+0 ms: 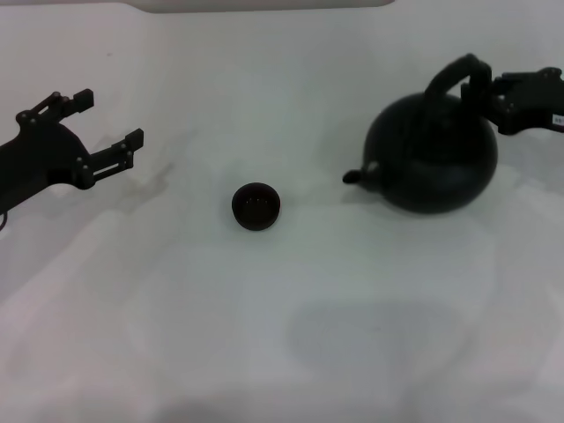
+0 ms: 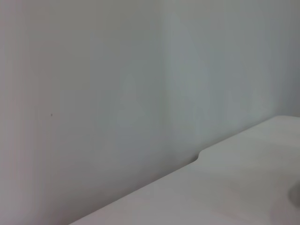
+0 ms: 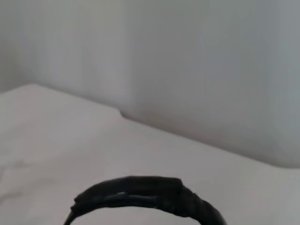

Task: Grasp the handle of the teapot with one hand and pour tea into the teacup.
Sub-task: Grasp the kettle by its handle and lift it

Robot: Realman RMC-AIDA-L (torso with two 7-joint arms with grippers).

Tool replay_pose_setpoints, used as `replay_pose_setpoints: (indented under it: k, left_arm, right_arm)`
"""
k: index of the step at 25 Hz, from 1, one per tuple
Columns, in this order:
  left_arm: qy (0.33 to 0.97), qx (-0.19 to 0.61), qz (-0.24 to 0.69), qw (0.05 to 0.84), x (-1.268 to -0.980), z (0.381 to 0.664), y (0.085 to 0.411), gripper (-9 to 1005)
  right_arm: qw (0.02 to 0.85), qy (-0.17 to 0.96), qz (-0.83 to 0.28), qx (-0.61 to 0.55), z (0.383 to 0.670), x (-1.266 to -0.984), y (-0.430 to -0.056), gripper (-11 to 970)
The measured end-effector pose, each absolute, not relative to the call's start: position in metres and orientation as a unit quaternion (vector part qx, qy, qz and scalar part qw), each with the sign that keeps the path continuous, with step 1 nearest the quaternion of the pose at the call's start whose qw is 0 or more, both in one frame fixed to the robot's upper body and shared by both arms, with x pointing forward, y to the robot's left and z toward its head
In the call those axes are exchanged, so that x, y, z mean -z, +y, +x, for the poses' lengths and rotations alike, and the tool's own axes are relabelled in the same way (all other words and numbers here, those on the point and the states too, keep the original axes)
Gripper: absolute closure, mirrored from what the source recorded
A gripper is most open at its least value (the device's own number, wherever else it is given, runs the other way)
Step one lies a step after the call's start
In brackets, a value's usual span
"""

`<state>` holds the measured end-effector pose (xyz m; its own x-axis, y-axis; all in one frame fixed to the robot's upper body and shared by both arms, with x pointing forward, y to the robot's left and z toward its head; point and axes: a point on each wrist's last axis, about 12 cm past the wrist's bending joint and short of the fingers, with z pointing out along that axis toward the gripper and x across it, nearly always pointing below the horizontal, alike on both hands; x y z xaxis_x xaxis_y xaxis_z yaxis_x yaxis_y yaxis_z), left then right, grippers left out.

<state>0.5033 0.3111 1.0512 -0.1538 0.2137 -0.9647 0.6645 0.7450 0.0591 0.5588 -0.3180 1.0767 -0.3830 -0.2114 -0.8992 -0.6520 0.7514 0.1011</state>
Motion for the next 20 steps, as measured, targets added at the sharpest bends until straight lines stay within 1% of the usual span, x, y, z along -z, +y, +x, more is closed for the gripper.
replay_pose_setpoints:
  k: [9,20]
  left_arm:
    - [0.735,0.195,0.298,0.577,-1.05,0.502,0.312,119]
    - [0.737,0.195,0.295,0.576,-1.049,0.5,0.314,118]
  right_arm:
    - [0.53,0.765,-0.285,-0.23,0.567,-1.084,-0.29,818]
    - [0.54,0.742,-0.368,-0.151,0.581,-1.092,-0.237,817]
